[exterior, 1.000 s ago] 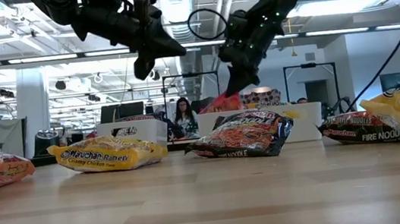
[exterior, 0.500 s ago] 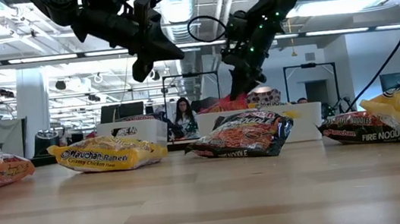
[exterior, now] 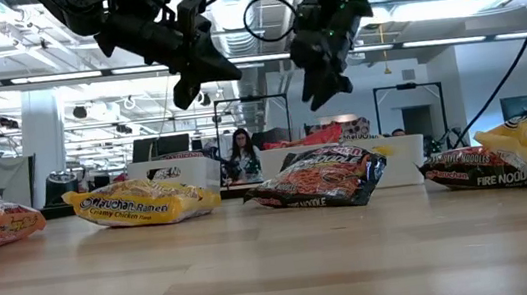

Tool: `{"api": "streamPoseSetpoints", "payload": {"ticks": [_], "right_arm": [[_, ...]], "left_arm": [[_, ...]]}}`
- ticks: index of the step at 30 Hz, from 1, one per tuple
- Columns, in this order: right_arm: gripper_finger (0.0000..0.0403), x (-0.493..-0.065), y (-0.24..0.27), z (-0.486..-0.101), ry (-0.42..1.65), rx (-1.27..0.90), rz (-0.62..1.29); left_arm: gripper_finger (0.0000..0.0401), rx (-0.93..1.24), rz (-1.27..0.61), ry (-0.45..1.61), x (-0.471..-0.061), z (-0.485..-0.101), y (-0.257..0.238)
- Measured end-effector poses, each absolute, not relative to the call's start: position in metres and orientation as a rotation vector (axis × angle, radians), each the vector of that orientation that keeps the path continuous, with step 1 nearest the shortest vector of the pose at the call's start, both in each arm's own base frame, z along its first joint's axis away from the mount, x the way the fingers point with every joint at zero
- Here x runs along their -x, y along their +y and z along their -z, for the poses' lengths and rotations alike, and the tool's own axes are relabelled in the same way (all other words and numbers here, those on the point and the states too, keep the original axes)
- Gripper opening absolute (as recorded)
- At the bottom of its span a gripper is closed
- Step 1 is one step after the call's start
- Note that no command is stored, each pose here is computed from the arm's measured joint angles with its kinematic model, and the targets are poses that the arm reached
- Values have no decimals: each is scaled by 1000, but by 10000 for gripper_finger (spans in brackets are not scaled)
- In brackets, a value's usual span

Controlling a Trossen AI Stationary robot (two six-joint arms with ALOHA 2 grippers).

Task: Sort Maruchan noodles
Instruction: Put the red noodle pack into the middle white bin

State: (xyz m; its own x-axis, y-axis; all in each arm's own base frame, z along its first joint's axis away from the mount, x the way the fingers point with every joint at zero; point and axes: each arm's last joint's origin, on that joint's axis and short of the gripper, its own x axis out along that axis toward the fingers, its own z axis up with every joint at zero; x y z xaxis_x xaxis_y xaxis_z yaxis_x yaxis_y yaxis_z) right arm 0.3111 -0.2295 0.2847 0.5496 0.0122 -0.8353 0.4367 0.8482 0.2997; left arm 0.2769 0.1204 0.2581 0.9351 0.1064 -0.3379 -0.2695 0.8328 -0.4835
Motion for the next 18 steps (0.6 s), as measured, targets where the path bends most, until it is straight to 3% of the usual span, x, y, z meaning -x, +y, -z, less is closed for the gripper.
{"api": "streamPoseSetpoints", "payload": {"ticks": [8, 18], "right_arm": [[198, -329, -207, -277, 1009, -549, 214], [192, -343, -207, -238, 1156, -572, 270]], "left_arm": [[0, 530, -199, 308, -277, -258, 120], [0, 531, -198, 308, -277, -258, 120]]}}
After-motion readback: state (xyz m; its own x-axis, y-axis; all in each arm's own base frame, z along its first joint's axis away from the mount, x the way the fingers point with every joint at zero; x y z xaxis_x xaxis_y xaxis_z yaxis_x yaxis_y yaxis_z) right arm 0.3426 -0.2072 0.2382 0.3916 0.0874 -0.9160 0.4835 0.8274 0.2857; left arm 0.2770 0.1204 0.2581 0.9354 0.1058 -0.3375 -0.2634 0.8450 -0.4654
